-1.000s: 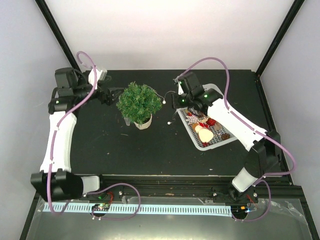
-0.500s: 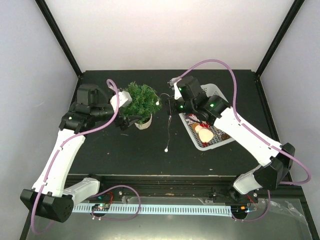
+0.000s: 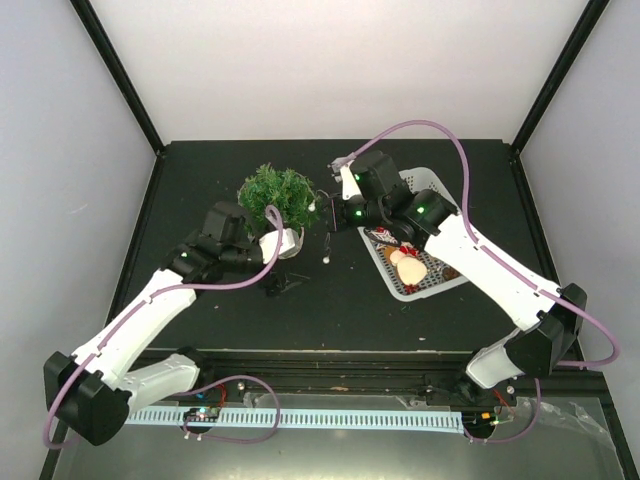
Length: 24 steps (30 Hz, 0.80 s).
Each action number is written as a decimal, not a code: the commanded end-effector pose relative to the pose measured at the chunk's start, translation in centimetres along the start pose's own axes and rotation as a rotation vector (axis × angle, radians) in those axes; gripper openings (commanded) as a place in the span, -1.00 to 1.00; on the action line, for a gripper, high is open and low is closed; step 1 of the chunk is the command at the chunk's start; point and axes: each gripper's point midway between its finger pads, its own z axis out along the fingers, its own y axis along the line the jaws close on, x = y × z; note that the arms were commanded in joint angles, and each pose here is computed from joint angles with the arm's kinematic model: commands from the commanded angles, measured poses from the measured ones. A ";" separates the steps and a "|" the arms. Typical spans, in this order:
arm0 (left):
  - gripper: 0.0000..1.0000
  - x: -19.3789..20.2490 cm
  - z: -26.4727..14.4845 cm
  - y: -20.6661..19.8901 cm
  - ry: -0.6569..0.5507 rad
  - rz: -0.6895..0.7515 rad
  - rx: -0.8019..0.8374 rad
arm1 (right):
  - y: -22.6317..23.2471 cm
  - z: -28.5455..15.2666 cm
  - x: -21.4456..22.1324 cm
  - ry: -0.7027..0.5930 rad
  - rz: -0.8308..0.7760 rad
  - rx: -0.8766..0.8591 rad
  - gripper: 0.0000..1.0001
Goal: Decorate the small christmas tree
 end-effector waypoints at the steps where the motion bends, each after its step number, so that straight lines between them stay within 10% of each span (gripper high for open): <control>1: 0.94 -1.6 1.1 1.3 -0.079 0.024 -0.054 | 2.1 -0.4 -1.5 -0.031 0.014 -0.084 -0.98; 16: 0.79 -2.8 5.6 1.8 -0.163 0.029 -0.023 | 3.7 -0.9 -2.2 -0.047 0.051 -0.163 -0.98; 24: -0.96 -2.1 6.1 1.8 -0.153 0.056 -0.028 | 3.4 -0.9 -2.1 -0.050 0.056 -0.150 -0.98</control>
